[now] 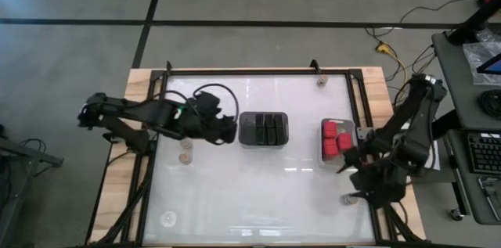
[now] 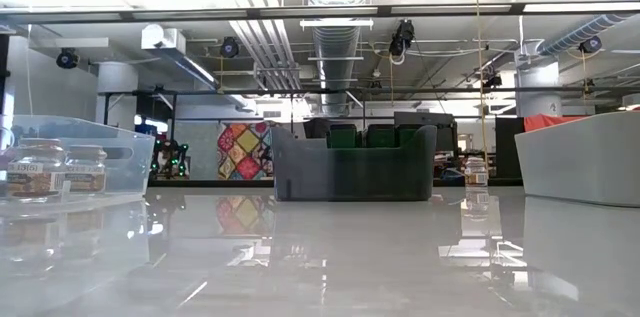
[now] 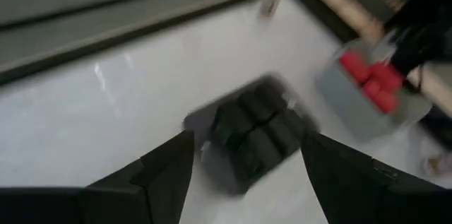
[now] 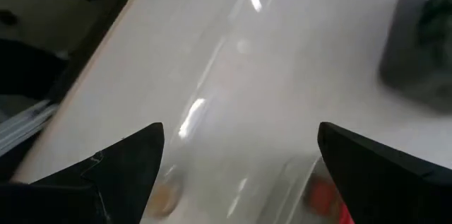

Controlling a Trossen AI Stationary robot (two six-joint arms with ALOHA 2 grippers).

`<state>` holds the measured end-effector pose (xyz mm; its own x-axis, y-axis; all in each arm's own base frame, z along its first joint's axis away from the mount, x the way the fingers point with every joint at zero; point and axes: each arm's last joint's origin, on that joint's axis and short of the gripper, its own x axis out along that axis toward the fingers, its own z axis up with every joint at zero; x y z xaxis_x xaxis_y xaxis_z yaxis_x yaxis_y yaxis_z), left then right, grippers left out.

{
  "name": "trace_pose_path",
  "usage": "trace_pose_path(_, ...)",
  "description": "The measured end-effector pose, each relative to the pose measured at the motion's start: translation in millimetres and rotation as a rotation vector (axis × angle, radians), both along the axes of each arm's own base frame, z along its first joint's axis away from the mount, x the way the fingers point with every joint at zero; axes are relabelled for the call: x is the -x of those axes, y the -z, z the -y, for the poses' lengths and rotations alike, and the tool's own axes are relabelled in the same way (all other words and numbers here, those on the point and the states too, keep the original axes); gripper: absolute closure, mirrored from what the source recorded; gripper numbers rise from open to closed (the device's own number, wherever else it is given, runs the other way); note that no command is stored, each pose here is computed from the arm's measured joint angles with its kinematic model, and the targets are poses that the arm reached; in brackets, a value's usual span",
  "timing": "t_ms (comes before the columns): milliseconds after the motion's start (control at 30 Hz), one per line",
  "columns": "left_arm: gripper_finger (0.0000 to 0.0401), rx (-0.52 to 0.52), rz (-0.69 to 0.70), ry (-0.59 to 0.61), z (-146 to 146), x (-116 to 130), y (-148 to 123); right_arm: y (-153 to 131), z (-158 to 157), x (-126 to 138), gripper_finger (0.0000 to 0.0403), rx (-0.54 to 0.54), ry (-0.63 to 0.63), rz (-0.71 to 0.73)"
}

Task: Sort spices by type
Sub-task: Put the brown spice bottle into the transparent bin

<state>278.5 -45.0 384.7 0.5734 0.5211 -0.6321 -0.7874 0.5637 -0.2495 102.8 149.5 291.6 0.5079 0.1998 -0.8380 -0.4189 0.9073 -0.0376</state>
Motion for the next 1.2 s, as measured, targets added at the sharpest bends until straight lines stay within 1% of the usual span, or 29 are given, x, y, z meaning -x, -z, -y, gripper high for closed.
trace_pose_path(100, 0.0156, -0.055, 0.028, -0.01, 1.9, -14.3, 4.7, 0.2, -4.2, 12.2, 0.0037, -0.024, 0.014, -0.081)
trace_pose_path(200, 0.0156, -0.068, 0.003, -0.015, 3.3, -23.8, 13.6, 8.7, -14.5, 22.7, 0.0037, 0.002, 0.023, -0.148)
trace_pose_path(267, 0.0158, -0.066, -0.011, -0.027, 3.1, -29.8, 20.1, 18.5, -25.1, 25.6, 0.0037, 0.058, 0.015, -0.178)
trace_pose_path(367, 0.0165, -0.066, -0.032, -0.037, 3.8, -36.6, 28.2, 36.7, -40.4, 21.1, 0.0037, 0.152, 0.027, -0.217)
trace_pose_path(467, 0.0169, -0.052, -0.042, -0.039, 5.0, -40.8, 33.5, 52.5, -51.5, 10.7, 0.0037, 0.206, 0.106, -0.269)
trace_pose_path(600, 0.017, 0.031, -0.065, 0.002, 8.0, -44.3, 39.3, 69.9, -60.9, 2.2, 0.0037, 0.179, 0.271, -0.449)
trace_pose_path(733, 0.017, 0.038, -0.062, 0.002, 8.6, -44.1, 39.1, 78.8, -66.7, 2.8, 0.0037, 0.153, 0.398, -0.548)
trace_pose_path(833, 0.017, -0.004, -0.074, 0.002, 8.2, -46.1, 40.9, 80.3, -67.7, 2.3, 0.0037, 0.137, 0.452, -0.56)
trace_pose_path(967, 0.017, -0.05, -0.132, 0.03, 10.6, -53.7, 51.3, 76.8, -66.1, 2.2, 0.0037, 0.097, 0.513, -0.566)
trace_pose_path(1100, 0.017, -0.026, -0.165, 0.071, 12.7, -56.5, 56.4, 74.6, -65.0, 2.6, 0.0037, 0.054, 0.599, -0.571)
trace_pose_path(1200, 0.017, -0.035, -0.177, 0.081, 12.9, -57.0, 57.4, 76.3, -66.0, 0.8, 0.0037, 0.025, 0.65, -0.574)
